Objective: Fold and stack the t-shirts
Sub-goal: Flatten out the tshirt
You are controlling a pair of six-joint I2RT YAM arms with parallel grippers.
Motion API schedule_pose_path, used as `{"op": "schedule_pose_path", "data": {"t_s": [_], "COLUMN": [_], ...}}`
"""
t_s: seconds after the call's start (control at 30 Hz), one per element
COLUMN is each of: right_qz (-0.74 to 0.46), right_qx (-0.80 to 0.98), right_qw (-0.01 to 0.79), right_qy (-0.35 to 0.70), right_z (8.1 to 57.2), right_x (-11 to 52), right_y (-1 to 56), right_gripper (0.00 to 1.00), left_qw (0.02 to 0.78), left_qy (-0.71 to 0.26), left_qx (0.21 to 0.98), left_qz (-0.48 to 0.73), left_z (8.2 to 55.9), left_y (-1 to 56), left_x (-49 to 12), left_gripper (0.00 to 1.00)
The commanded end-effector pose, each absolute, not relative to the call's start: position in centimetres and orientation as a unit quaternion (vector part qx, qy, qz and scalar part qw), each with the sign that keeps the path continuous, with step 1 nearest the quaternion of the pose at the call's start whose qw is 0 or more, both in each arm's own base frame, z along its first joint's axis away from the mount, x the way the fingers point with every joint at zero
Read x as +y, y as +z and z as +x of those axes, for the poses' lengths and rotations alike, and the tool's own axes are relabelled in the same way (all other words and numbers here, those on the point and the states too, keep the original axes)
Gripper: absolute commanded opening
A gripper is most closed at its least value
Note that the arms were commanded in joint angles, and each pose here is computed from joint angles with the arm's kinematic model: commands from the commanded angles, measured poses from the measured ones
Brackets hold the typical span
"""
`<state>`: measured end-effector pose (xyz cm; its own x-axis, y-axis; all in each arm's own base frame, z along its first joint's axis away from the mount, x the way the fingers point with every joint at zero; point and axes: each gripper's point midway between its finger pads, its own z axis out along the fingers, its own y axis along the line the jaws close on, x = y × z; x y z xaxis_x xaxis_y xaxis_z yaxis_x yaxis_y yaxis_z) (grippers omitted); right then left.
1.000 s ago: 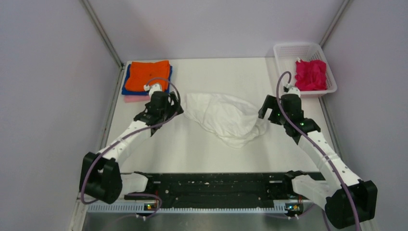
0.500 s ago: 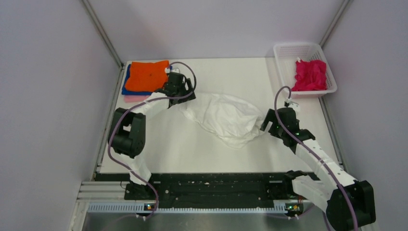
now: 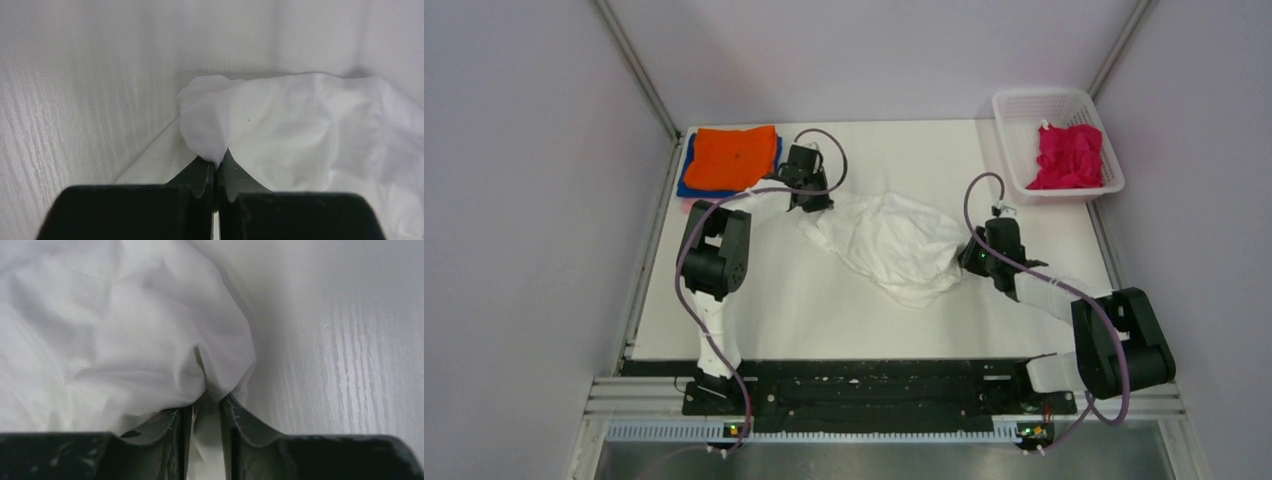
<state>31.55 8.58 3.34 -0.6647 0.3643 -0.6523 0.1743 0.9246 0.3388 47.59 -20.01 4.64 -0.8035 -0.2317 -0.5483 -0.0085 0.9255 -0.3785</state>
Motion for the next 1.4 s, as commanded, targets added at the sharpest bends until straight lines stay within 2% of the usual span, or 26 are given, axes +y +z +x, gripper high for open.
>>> {"op": "schedule_pose_path", "data": {"t_s": [0.0, 0.03, 0.17, 0.3, 0.47, 0.6, 0.7, 0.87, 0.97, 1.17, 1.27, 1.37], "right_qz": [0.122, 0.117, 0.087, 0.065, 0.016, -0.043, -0.071, -0.101, -0.089, -0.023, 0.004, 0.016], "right_qx": [0.873, 0.87, 0.837, 0.791, 0.711, 0.637, 0.602, 0.564, 0.561, 0.642, 0.695, 0.761], "right_qw": [0.442, 0.45, 0.523, 0.597, 0.687, 0.745, 0.77, 0.792, 0.797, 0.755, 0.714, 0.648], "right_qy": [0.166, 0.166, 0.138, 0.115, 0.149, 0.195, 0.198, 0.21, 0.207, 0.131, 0.084, 0.029], "right_z": [34.6, 34.7, 35.0, 33.3, 28.6, 23.2, 19.4, 15.0, 15.2, 21.4, 25.7, 31.5], "right_x": [10.0, 9.9, 8.5, 6.9, 7.0, 7.9, 7.7, 7.6, 7.3, 5.2, 4.4, 4.0], "right_y": [6.4, 7.3, 15.0, 25.2, 36.7, 44.5, 48.3, 52.0, 52.3, 47.3, 42.3, 35.0], "right_gripper": [0.09, 0.01, 0.0, 0.0, 0.0, 0.0, 0.0, 0.0, 0.0, 0.0, 0.0, 0.0], "left_qw": [0.409, 0.426, 0.503, 0.61, 0.73, 0.767, 0.789, 0.805, 0.806, 0.774, 0.741, 0.676], "left_qy": [-0.218, -0.218, -0.225, -0.249, -0.249, -0.236, -0.226, -0.243, -0.254, -0.206, -0.16, -0.093], "left_qx": [0.885, 0.877, 0.832, 0.75, 0.634, 0.593, 0.568, 0.538, 0.531, 0.591, 0.637, 0.708], "left_qz": [-0.049, -0.05, -0.062, -0.055, -0.059, -0.059, -0.067, -0.061, -0.057, -0.097, -0.141, -0.183], "left_z": [49.4, 49.2, 47.8, 43.9, 35.8, 30.9, 27.7, 23.5, 22.9, 27.6, 31.7, 37.0], "left_y": [13.7, 15.3, 23.5, 33.8, 46.0, 50.9, 53.2, 54.8, 54.9, 50.1, 44.6, 36.0], "left_x": [-20.1, -19.8, -17.8, -15.9, -11.8, -9.5, -7.7, -6.8, -7.0, -6.6, -6.0, -5.7], "left_gripper": [0.0, 0.0, 0.0, 0.0, 0.0, 0.0, 0.0, 0.0, 0.0, 0.0, 0.0, 0.0]}}
